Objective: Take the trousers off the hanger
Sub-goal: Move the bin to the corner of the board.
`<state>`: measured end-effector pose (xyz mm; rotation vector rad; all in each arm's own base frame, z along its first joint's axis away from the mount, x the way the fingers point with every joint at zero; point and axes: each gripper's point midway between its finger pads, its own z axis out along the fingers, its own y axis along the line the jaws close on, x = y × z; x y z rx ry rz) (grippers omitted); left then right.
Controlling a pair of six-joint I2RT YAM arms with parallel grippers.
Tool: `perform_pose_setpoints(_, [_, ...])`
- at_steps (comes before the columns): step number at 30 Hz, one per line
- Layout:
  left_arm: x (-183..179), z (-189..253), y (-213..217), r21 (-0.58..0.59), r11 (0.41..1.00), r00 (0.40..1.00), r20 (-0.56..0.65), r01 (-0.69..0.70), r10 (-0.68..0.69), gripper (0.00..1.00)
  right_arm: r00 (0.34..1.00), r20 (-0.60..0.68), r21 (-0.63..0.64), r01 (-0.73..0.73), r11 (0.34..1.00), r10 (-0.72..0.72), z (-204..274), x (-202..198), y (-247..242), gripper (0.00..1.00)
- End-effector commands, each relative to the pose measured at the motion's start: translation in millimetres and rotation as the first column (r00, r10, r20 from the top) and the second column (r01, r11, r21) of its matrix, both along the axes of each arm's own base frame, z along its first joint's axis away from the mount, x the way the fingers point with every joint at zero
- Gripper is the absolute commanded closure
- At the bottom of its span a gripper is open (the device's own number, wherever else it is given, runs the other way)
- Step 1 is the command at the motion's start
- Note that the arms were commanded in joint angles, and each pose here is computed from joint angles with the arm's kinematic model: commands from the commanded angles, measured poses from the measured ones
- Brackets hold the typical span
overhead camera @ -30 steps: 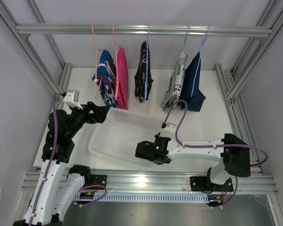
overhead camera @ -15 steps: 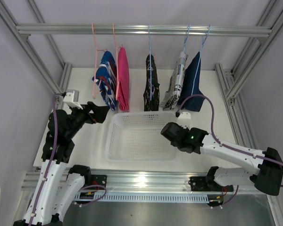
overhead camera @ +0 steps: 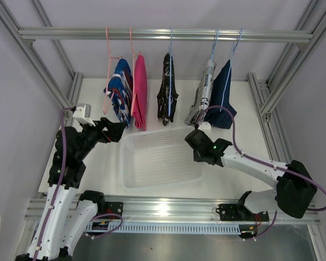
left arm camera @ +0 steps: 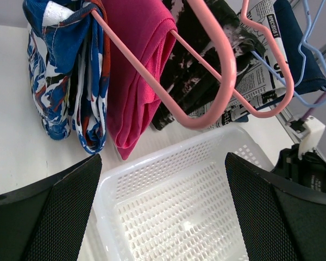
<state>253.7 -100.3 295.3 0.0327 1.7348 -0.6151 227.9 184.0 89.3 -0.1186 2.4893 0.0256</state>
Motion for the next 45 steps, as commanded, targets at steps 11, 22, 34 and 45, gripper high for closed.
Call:
perform_pose_setpoints(11, [0,6,4,0.018,1.000,1.000,0.027,-0.011,0.010,0.00,0.985,-0.147,-0.221,0.060,0.973,-0.094,-52,-20,-50,1.00])
perform_pose_setpoints(22, [1,7,4,0.019,1.000,1.000,0.027,-0.012,0.012,0.01,0.981,-0.170,-0.209,0.062,0.976,-0.099,-50,-18,-50,0.56])
perform_pose_setpoints(34, [4,6,10,0.024,0.999,0.999,0.020,-0.049,0.048,0.01,0.996,-0.083,-0.006,0.024,1.000,-0.024,25,-12,-24,0.17])
perform_pose_setpoints(45, [4,9,27,0.017,0.988,0.988,0.034,-0.152,0.151,0.01,0.968,0.245,0.259,-0.021,0.966,-0.045,156,11,-13,0.10])
